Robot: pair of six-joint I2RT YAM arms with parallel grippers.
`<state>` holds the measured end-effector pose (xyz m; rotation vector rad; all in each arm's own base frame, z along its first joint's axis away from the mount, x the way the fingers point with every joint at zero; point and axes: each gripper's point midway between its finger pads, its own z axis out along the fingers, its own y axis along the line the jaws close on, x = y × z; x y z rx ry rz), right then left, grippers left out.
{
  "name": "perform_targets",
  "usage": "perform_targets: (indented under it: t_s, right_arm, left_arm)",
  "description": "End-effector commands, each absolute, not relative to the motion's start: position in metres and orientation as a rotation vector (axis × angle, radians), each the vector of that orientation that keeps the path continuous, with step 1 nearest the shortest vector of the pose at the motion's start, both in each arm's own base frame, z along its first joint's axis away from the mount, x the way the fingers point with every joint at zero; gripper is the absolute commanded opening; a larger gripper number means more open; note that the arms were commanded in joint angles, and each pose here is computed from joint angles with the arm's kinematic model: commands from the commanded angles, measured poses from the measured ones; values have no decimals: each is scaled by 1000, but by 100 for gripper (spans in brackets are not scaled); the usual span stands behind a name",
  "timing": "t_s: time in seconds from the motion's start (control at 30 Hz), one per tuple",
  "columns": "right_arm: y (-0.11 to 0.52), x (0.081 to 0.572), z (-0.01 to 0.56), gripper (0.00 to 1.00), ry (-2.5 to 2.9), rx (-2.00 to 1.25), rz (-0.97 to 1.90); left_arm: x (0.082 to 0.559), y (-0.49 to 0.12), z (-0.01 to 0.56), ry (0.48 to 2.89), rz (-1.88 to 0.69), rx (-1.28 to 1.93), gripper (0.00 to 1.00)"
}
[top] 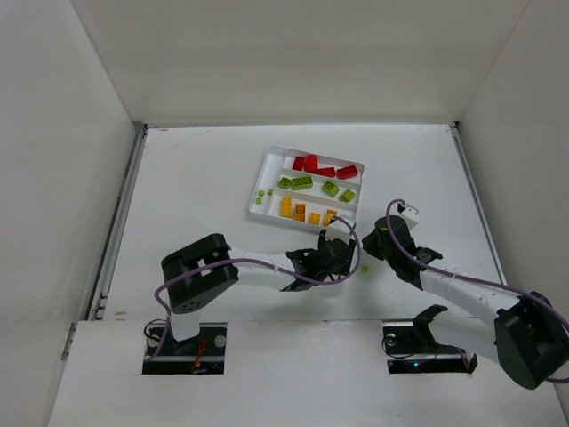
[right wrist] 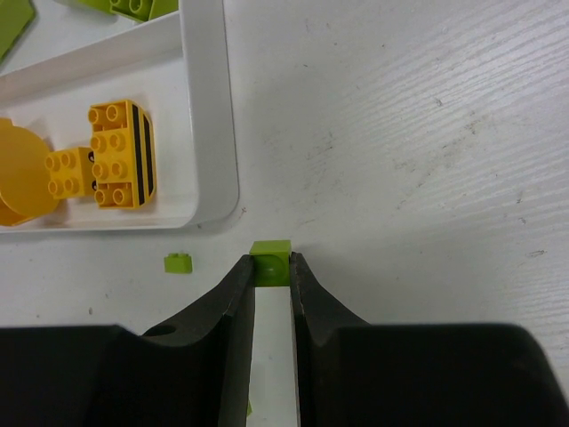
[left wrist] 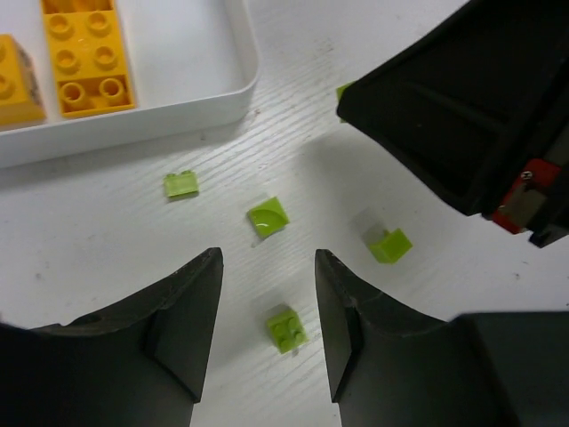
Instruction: Sort the legos into containers by color
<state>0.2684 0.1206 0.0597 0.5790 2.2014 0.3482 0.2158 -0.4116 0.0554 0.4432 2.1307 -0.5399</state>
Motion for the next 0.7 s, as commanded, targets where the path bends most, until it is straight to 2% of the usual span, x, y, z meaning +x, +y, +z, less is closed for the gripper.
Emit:
perform_targets:
  t_s: [0.0,0.43,0.6,0.67]
  right_arm:
    - [123,281,77,20,2130,583,394]
    - [123,279,75,20,2127,593,417]
    - [123,279,75,20,2124,593,423]
    - [123,280,76,20,2121,595,425]
  left_arm:
    - [221,-429,64,2104,-577,421,43]
    - [243,-444,41,2125,-541,415,39]
    - [245,-446,35,2128,-535,417,18]
    - [240,-443,38,2125,-540,424,15]
